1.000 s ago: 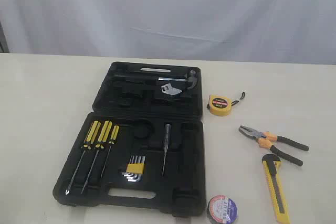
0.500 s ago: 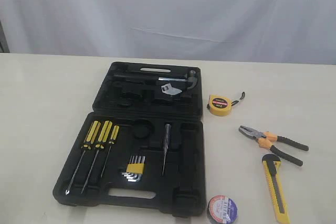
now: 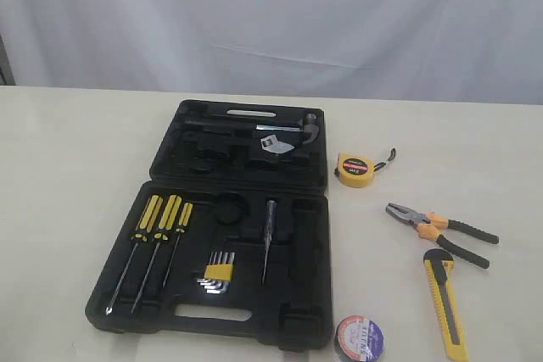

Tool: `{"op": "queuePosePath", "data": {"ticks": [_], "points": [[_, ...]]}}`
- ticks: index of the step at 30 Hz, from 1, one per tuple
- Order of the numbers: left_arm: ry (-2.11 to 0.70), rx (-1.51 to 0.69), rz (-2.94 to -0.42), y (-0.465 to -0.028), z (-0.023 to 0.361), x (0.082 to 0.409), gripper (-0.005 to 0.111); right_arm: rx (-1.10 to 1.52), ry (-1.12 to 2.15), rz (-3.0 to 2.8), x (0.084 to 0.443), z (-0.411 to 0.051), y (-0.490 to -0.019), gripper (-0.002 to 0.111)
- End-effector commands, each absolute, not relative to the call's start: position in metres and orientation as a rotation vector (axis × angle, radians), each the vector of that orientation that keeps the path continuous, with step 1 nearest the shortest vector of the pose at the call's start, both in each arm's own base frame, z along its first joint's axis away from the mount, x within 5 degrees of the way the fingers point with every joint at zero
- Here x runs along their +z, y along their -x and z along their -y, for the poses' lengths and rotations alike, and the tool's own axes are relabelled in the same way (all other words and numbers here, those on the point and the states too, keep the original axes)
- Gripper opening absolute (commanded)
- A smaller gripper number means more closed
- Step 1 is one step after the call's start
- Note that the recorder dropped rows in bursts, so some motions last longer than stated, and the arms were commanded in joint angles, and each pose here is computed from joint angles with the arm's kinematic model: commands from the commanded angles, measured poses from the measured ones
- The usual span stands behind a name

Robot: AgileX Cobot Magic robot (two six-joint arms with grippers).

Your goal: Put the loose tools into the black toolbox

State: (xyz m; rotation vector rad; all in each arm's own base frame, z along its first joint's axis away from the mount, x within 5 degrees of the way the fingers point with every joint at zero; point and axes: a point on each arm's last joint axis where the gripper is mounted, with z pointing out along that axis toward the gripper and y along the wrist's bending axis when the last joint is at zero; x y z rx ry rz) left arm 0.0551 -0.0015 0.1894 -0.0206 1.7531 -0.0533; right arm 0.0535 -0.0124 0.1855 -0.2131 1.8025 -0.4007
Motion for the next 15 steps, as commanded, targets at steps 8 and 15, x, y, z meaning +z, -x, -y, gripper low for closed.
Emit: {"op": "queuePosePath", "data": {"ticks": [8, 15], "points": [[0.021, -0.058, -1.752, -0.055, 0.002, 0.189, 0.0, -0.647, 0.474, -1.521, 0.207, 0.008, -0.056, 0.0], [0.021, -0.058, -1.752, -0.055, 0.002, 0.189, 0.0, -0.652, 0.582, -1.296, 0.222, -0.005, -0.055, 0.0]]}}
